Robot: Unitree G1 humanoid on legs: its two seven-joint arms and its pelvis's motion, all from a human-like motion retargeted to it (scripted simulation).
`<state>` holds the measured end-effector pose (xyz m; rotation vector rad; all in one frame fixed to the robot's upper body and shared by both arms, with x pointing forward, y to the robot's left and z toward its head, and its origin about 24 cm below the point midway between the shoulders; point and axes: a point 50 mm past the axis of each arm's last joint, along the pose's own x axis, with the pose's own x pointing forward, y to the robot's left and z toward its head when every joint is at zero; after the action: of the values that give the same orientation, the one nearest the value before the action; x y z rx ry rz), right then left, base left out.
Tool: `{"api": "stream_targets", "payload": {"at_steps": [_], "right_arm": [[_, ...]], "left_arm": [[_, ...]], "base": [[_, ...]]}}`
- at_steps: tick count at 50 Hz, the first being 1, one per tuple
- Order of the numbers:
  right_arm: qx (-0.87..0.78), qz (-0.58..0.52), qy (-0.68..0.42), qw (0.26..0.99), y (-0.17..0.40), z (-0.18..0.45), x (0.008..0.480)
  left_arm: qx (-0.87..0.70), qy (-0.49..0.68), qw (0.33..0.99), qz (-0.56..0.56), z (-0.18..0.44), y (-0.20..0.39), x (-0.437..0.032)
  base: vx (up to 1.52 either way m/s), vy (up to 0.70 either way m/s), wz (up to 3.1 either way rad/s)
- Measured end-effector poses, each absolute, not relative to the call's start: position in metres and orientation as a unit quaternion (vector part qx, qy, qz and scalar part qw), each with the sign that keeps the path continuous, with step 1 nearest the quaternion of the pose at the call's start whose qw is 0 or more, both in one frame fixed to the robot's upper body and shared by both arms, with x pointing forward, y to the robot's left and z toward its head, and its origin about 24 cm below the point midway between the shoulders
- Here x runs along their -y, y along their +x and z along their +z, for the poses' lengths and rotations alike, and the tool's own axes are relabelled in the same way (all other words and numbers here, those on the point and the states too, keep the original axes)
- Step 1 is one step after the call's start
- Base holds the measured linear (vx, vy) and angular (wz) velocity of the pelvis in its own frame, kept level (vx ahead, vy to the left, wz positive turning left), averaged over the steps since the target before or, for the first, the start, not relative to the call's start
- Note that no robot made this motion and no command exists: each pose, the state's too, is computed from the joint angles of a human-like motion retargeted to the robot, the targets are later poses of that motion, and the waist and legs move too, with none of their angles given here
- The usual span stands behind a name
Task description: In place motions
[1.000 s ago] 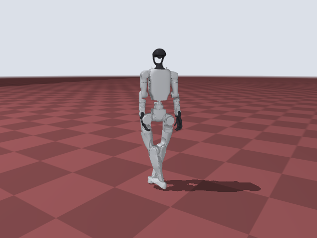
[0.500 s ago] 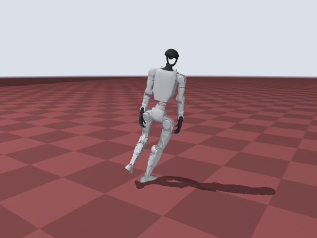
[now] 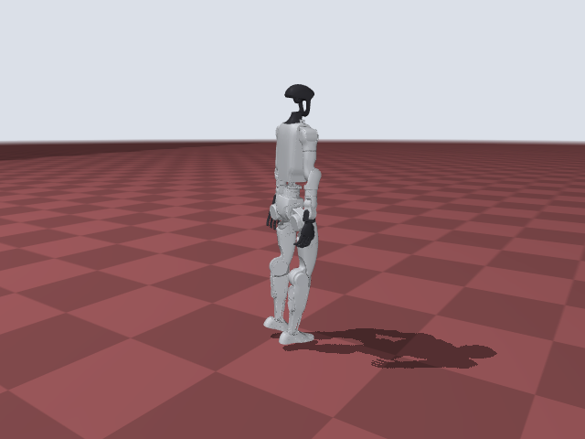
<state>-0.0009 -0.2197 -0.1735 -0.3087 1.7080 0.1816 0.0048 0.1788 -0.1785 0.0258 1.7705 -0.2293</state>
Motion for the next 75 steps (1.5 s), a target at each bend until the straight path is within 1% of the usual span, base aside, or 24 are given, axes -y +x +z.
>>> {"api": "stream_targets", "payload": {"at_steps": [3,6,9,14,18,22,25,29,34,39,42,45,50,54,60,65,70,75], "right_arm": [[-0.770,0.066,-0.125,0.622,-0.027,-0.173,0.220],[-0.771,0.063,-0.124,0.622,-0.032,-0.172,0.220],[-0.764,0.078,-0.123,0.629,-0.028,-0.173,0.219],[-0.714,0.123,-0.140,0.675,0.010,-0.177,0.210],[-0.658,0.165,-0.181,0.712,0.044,-0.177,0.203],[-0.618,0.196,-0.220,0.729,0.066,-0.174,0.200],[-0.606,0.199,-0.234,0.734,0.070,-0.173,0.200],[-0.623,0.179,-0.230,0.726,0.059,-0.174,0.205],[-0.687,0.131,-0.193,0.688,0.022,-0.177,0.212],[-0.755,0.074,-0.142,0.636,-0.024,-0.174,0.216],[-0.771,0.039,-0.130,0.622,-0.038,-0.171,0.220],[-0.778,0.026,-0.125,0.615,-0.045,-0.170,0.225],[-0.764,0.027,-0.130,0.631,-0.033,-0.171,0.230],[-0.746,0.047,-0.129,0.652,-0.020,-0.173,0.225],[-0.699,0.066,-0.132,0.700,0.016,-0.176,0.219],[-0.669,0.070,-0.149,0.725,0.039,-0.174,0.220],[-0.668,0.075,-0.156,0.724,0.042,-0.174,0.223],[-0.687,0.066,-0.154,0.707,0.030,-0.173,0.229]], "left_arm": [[-0.766,-0.005,0.638,-0.072,-0.179,0.009,-0.181],[-0.758,-0.051,0.648,-0.052,-0.179,0.015,-0.176],[-0.763,-0.084,0.640,-0.038,-0.178,0.010,-0.173],[-0.793,-0.079,0.604,-0.012,-0.176,-0.015,-0.176],[-0.829,-0.060,0.556,-0.028,-0.171,-0.041,-0.177],[-0.842,-0.036,0.537,-0.050,-0.170,-0.048,-0.175],[-0.837,-0.033,0.543,-0.061,-0.171,-0.044,-0.170],[-0.821,-0.047,0.564,-0.073,-0.174,-0.027,-0.161],[-0.796,-0.057,0.597,-0.085,-0.177,-0.005,-0.157],[-0.787,-0.051,0.609,-0.087,-0.177,0.004,-0.156],[-0.781,-0.061,0.616,-0.088,-0.178,0.006,-0.153],[-0.784,-0.066,0.608,-0.107,-0.177,0.003,-0.149],[-0.784,-0.063,0.607,-0.116,-0.178,-0.001,-0.142],[-0.783,-0.055,0.606,-0.128,-0.178,-0.006,-0.140],[-0.782,-0.054,0.608,-0.126,-0.179,-0.005,-0.136],[-0.776,-0.050,0.615,-0.129,-0.179,-0.001,-0.134],[-0.777,-0.040,0.614,-0.133,-0.179,-0.002,-0.135],[-0.785,-0.046,0.604,-0.130,-0.178,-0.009,-0.133]], "base": [[-0.01,0.16,-0.21],[-0.12,0.14,-0.52],[-0.05,0.09,-1.19],[-0.09,-0.05,-1.57],[-0.04,-0.14,-1.72],[0.02,-0.15,-2.09],[0.10,-0.13,-1.84],[0.15,-0.10,-1.37],[0.28,-0.14,-0.93],[0.38,-0.18,-0.47],[0.41,-0.19,-0.52],[0.35,-0.04,-0.88],[0.36,-0.11,-1.01],[0.37,-0.12,-1.32],[0.18,-0.01,-1.10],[0.09,0.06,-0.98],[0.09,0.06,-0.94],[0.11,0.07,-0.63]]}}
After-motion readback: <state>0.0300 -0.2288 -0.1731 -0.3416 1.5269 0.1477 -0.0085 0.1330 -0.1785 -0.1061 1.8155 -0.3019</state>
